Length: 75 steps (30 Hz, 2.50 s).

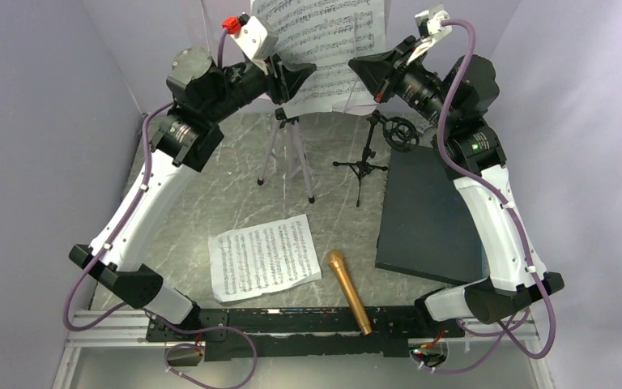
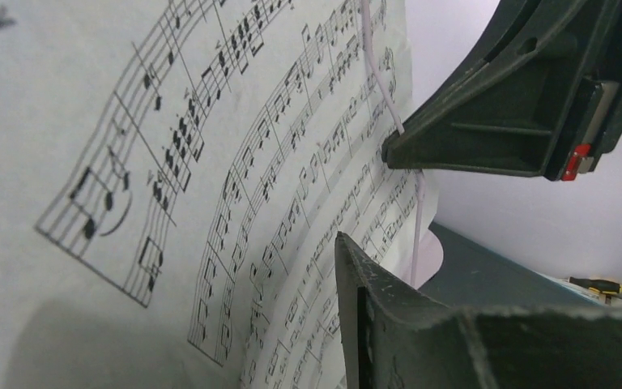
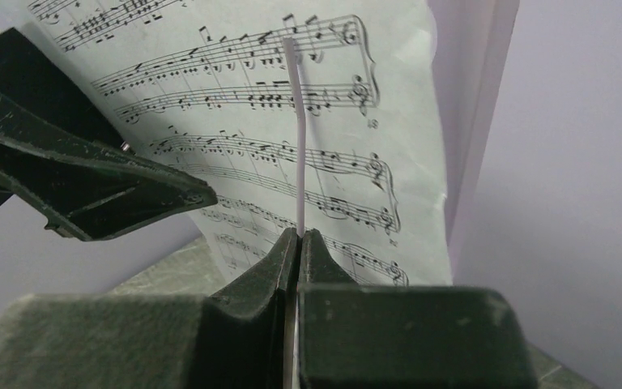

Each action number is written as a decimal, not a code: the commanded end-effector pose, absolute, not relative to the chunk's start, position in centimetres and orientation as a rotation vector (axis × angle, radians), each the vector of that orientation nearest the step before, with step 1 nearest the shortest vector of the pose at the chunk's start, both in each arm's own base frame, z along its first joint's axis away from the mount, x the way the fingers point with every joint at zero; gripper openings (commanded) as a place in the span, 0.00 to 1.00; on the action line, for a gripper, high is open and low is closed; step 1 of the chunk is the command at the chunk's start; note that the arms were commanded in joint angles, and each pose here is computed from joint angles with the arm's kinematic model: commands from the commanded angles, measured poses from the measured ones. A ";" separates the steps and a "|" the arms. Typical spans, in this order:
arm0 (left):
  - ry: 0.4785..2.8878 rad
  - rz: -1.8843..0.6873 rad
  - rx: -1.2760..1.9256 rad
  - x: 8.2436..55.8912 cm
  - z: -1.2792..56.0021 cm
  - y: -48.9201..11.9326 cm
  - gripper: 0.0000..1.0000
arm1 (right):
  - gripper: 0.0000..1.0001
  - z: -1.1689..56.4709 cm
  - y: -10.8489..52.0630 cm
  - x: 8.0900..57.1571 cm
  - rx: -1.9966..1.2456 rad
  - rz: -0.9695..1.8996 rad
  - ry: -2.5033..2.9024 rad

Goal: Set up the instrument practice props

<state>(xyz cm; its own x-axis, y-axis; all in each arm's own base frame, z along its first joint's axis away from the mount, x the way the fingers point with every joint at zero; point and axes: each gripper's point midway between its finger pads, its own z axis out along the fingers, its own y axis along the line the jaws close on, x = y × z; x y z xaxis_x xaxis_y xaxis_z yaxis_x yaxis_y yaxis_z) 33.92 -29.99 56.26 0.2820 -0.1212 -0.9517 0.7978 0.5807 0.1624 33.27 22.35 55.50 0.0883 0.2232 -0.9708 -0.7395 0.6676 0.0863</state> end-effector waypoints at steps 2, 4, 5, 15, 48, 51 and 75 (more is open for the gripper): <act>1.024 -0.646 0.650 31.7 59.4 -27.2 0.43 | 0.00 57.7 21.9 31.8 -0.505 0.760 1.216; 1.038 -0.633 0.642 31.7 59.1 -26.8 0.39 | 0.00 57.7 21.9 31.8 -0.506 0.760 1.215; 1.044 -0.628 0.640 31.8 58.9 -26.8 0.37 | 0.00 57.7 22.0 31.8 -0.506 0.760 1.217; 1.024 -0.605 0.677 32.2 59.7 -27.3 0.03 | 0.00 57.8 22.1 31.6 -0.523 0.763 1.207; 0.852 -0.612 0.813 32.5 61.4 -30.1 0.50 | 0.00 57.3 22.9 31.1 -0.575 0.801 1.199; 0.881 -0.592 0.791 32.9 61.0 -29.7 0.62 | 0.00 57.3 22.8 31.2 -0.567 0.798 1.198; 0.961 -0.484 0.656 33.8 58.7 -26.6 0.65 | 0.41 57.9 22.2 30.4 -0.533 0.798 1.175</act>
<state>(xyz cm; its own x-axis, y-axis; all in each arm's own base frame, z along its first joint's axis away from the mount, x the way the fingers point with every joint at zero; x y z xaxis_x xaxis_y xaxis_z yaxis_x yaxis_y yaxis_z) 35.06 -28.30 56.41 0.4340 -0.0708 -0.8981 0.6871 0.6708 0.2792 32.53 23.04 54.86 0.0803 0.2205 -0.9721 -0.7768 0.6249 0.0776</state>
